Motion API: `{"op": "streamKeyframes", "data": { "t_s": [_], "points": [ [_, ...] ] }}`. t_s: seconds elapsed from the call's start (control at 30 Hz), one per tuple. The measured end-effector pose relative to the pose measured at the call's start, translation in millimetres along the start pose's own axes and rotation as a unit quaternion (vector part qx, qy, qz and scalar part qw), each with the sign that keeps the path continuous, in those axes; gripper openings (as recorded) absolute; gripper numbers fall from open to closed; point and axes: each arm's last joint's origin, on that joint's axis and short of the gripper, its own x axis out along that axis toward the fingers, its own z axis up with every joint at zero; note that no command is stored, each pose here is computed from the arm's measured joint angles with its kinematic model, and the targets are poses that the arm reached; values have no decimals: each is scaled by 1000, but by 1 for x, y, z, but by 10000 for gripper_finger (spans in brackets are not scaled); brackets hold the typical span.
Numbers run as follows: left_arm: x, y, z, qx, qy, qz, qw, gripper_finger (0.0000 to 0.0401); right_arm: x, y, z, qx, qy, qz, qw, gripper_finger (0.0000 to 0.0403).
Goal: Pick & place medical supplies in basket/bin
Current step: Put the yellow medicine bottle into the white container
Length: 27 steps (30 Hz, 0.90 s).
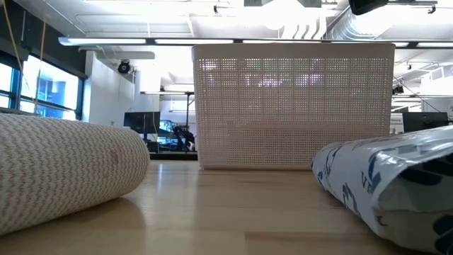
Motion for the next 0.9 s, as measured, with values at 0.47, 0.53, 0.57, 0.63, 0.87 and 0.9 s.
{"op": "streamKeyframes", "data": {
  "t_s": [0.47, 0.53, 0.57, 0.63, 0.87, 0.9],
  "points": [
    [21, 8, 48, 32, 29, 24, 999, 242, 0, 0, 0, 0, 2, 0, 1000, 197],
    [22, 10, 51, 27, 32, 26, 999, 263, 0, 0, -1, 0, 5, 0, 1000, 197],
    [23, 10, 53, 25, 31, 28, 999, 281, 0, 0, -1, 0, 5, 0, 1000, 197],
    [25, 11, 57, 19, 28, 33, 999, 322, 0, 0, -1, 0, 5, 0, 1000, 197],
    [33, 15, 72, -10, 27, 33, 999, 386, 0, 0, -1, 0, 6, 0, 1000, 197],
    [34, 15, 74, -11, 30, 33, 999, 381, 0, 0, -1, 0, 6, 0, 1000, 197]
  ]
}}
